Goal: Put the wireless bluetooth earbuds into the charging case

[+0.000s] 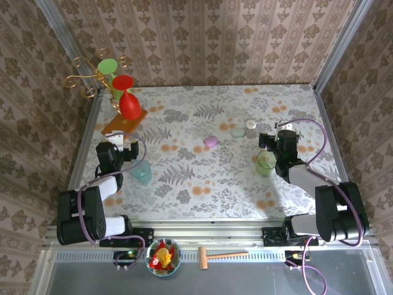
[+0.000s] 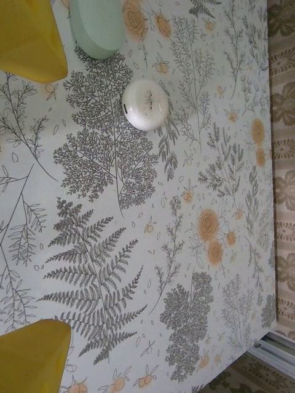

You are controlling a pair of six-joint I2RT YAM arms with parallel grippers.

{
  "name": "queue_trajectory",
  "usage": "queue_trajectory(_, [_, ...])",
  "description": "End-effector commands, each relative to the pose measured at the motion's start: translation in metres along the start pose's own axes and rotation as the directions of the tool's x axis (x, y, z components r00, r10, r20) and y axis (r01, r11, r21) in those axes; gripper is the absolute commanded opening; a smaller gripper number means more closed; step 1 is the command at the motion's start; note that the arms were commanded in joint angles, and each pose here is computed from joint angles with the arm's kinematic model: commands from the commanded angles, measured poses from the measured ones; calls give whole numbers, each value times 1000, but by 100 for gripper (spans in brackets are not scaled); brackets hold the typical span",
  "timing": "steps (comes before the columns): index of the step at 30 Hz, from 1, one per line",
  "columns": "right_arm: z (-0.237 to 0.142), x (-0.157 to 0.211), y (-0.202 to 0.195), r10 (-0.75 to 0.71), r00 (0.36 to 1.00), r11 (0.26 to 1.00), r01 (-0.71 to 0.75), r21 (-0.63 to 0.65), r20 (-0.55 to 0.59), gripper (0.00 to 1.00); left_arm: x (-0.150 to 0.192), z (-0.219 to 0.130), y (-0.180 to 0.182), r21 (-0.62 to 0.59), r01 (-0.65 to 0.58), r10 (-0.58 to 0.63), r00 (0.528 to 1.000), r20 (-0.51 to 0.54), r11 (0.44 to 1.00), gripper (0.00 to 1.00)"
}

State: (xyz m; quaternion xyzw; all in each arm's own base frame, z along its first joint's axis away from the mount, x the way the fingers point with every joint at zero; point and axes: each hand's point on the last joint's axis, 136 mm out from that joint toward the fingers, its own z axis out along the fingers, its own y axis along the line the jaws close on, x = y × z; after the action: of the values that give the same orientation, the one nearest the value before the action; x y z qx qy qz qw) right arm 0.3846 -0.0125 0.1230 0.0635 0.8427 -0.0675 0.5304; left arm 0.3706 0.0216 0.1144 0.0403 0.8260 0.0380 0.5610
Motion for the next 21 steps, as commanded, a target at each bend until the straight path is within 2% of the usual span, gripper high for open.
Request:
queue_trajectory(1, [3, -13, 0, -1, 996, 1000, 2, -15, 92, 100, -8, 2, 1, 12, 28, -29, 999, 38, 1000, 100])
queue_trajectory(6, [14, 0, 2, 10, 996, 999, -5, -53, 84, 100, -8, 1, -1, 23, 28, -29, 999, 42, 999, 100])
queue_trajectory(10, [20, 10, 3, 27, 995, 997, -20, -78, 92, 100, -14, 0, -4, 46, 86, -90, 991, 97, 995, 100])
queue_trajectory(14, [23, 16, 2, 46, 994, 994, -36, -107, 94, 100, -12, 7, -4, 52, 117, -122, 987, 100, 992, 100])
queue_trajectory(21, [22, 16, 3, 51, 994, 992, -40, -116, 99, 100, 3, 24, -20, 56, 56, -62, 992, 109, 997, 100])
